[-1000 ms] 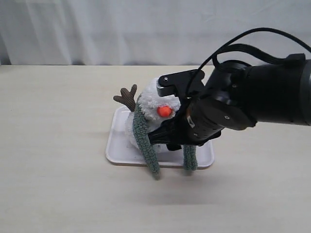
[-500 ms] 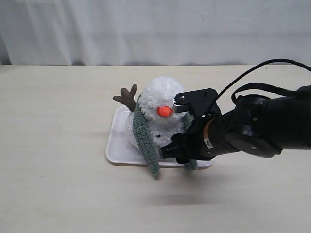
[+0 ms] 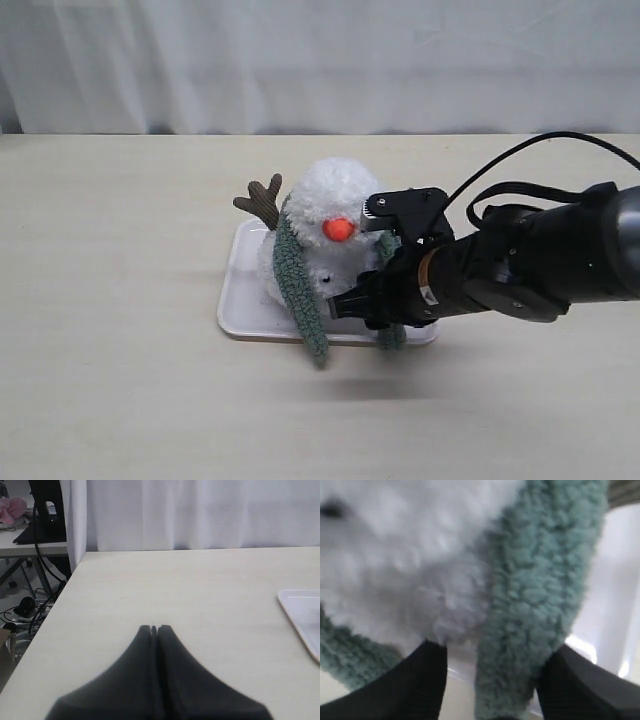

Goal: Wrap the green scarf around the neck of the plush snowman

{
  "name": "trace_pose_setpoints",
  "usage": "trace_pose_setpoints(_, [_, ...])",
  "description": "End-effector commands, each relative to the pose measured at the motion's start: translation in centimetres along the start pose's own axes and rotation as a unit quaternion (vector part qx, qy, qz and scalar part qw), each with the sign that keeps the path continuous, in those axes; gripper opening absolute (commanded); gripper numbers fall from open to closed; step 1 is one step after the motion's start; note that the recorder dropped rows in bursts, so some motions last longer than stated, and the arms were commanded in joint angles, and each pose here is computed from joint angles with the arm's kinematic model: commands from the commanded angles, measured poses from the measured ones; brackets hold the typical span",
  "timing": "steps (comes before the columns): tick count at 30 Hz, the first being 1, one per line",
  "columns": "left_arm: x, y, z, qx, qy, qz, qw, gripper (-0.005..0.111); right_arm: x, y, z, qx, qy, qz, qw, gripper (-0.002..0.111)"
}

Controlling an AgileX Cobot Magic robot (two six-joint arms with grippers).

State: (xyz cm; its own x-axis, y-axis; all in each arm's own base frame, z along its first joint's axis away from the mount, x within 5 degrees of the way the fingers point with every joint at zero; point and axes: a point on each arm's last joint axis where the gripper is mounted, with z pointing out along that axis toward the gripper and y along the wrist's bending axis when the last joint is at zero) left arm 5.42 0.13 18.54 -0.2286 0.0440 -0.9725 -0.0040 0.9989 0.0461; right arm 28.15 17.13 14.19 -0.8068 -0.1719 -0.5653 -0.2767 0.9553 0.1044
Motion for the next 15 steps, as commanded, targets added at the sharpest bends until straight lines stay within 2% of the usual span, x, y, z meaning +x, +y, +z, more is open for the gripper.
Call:
trace_pose_setpoints(1, [0.01, -0.02, 0.01, 0.001, -0.005, -0.002, 1.0, 0.0, -0.26, 0.42, 0.16, -0.031, -0.02, 0.006, 0.999, 0.03])
trace_pose_setpoints(7, [0.01, -0.02, 0.01, 0.001, -0.005, -0.002, 1.0, 0.0, 0.21, 0.7, 0.14, -0.017, -0.003, 0.001, 1.0, 0.004])
trace_pose_setpoints(15, [0.01, -0.02, 0.01, 0.001, -0.005, -0.002, 1.0, 0.0, 0.6, -0.14, -0.77, 0.03, 0.032, 0.03, 0.999, 0.004])
